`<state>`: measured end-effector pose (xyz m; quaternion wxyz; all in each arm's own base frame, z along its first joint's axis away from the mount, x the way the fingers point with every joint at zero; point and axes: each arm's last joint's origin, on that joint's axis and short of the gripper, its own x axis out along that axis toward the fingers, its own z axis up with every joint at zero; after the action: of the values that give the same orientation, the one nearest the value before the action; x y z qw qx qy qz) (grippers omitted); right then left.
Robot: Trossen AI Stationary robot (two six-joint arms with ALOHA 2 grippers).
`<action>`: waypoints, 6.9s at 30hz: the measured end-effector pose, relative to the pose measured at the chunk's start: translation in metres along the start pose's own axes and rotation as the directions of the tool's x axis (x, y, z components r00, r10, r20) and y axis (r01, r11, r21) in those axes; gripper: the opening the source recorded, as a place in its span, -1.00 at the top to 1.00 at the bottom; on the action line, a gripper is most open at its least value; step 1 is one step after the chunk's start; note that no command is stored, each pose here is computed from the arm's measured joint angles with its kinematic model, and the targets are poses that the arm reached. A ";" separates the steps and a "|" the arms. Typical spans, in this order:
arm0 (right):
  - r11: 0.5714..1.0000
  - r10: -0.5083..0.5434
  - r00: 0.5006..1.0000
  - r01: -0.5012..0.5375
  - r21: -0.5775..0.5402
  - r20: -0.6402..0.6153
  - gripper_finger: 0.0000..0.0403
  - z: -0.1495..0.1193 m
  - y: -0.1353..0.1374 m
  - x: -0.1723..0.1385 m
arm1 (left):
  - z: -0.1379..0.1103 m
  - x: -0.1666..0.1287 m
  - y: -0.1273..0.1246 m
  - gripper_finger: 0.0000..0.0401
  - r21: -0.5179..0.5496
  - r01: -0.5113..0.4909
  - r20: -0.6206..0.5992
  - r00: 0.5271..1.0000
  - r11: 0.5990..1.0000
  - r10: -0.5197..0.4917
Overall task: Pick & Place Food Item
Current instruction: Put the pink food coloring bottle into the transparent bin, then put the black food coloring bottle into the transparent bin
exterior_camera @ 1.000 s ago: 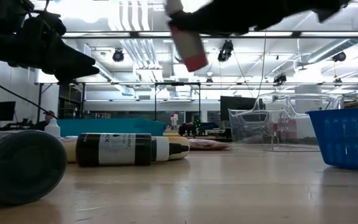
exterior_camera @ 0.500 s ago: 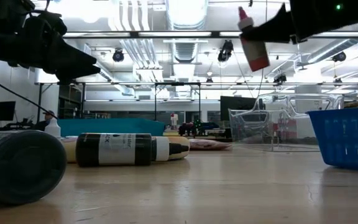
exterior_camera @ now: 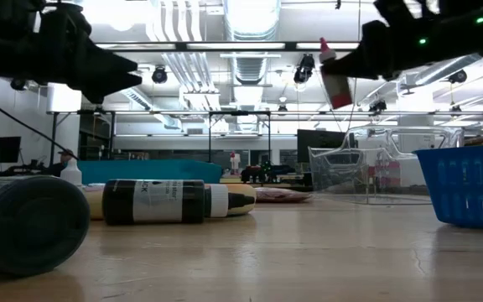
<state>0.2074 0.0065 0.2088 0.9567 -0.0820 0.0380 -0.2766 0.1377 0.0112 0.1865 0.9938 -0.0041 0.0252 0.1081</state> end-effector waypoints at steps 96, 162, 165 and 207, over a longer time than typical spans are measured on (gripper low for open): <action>0.948 -0.137 0.960 0.199 0.248 -0.245 0.64 -0.057 -0.071 0.034 | -0.011 0.048 -0.007 -0.26 0.012 -0.032 -0.025 0.999 0.999 0.033; 0.951 -0.041 0.935 0.144 0.272 -0.353 0.05 -0.095 -0.071 0.063 | -0.014 0.047 -0.007 -0.26 0.022 -0.032 -0.048 0.998 0.999 0.033; 0.953 -0.041 0.935 0.143 0.269 -0.353 -0.01 -0.095 -0.071 0.063 | -0.015 0.047 -0.007 -0.26 0.023 -0.032 -0.052 0.998 0.999 0.033; 0.826 0.542 0.762 -0.561 0.058 -0.354 -0.07 0.006 0.112 0.024 | -0.021 0.046 -0.009 -0.26 -0.006 0.048 -0.114 0.992 0.999 -0.048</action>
<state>0.2868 0.0872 0.1940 0.9700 -0.0405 0.2396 0.0079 0.1837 0.0117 0.1636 0.9931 -0.0123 0.0815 0.0838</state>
